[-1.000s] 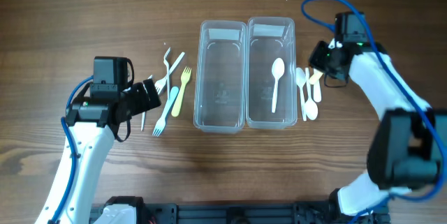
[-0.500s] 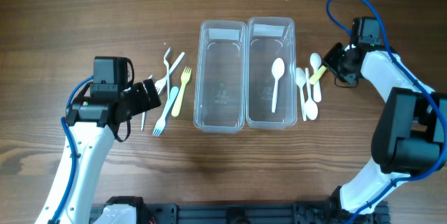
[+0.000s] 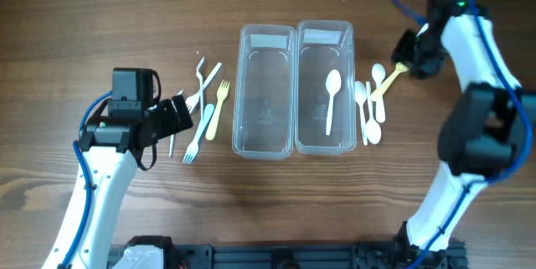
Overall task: Pack container
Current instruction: 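Move the right gripper back and grasp the yellow spoon, then place the yellow spoon into the right container and release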
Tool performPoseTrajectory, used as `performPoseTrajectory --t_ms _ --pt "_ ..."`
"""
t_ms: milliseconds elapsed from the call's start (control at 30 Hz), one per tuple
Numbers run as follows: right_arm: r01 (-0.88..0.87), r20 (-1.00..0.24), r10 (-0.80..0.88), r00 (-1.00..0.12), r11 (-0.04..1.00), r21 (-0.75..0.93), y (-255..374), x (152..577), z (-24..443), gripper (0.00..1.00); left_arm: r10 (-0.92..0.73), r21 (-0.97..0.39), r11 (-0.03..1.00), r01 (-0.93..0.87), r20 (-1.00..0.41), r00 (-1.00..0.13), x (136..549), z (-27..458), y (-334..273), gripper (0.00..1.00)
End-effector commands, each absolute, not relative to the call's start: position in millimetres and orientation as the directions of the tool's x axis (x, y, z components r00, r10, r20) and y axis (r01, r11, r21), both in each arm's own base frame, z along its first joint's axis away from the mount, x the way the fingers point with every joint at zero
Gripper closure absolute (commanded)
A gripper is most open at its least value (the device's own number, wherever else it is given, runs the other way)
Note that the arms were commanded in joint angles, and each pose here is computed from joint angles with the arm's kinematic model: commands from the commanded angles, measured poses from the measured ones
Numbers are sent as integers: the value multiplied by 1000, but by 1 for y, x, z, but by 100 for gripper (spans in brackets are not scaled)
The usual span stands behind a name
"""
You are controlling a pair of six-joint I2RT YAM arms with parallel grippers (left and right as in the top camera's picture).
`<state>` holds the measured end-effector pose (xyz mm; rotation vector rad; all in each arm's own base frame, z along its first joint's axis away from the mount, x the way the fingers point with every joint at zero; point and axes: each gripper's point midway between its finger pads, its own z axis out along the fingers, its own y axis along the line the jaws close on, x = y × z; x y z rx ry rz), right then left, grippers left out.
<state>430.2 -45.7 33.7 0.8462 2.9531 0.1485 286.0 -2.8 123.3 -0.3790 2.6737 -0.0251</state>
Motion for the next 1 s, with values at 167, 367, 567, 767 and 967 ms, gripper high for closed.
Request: performPoseTrajectory --t_ms 167,367,567,767,967 --pt "571 18 573 -820 813 113 -40 424 22 56 -255 -63 965 -254 -441 -860 291 130 1 0" --pt "618 -3 620 -784 781 88 -46 426 20 59 -255 -63 965 -254 -441 -860 291 130 1 0" --pt "643 38 642 -766 764 51 -47 422 -5 60 -255 -63 965 -254 -441 -860 291 130 1 0" --pt "632 35 631 -775 775 3 -53 417 -11 74 -255 -63 965 -254 -441 -860 291 130 1 0" --pt "581 58 580 -813 814 -1 -49 406 9 96 -255 -63 965 -254 -441 -860 291 130 1 0"
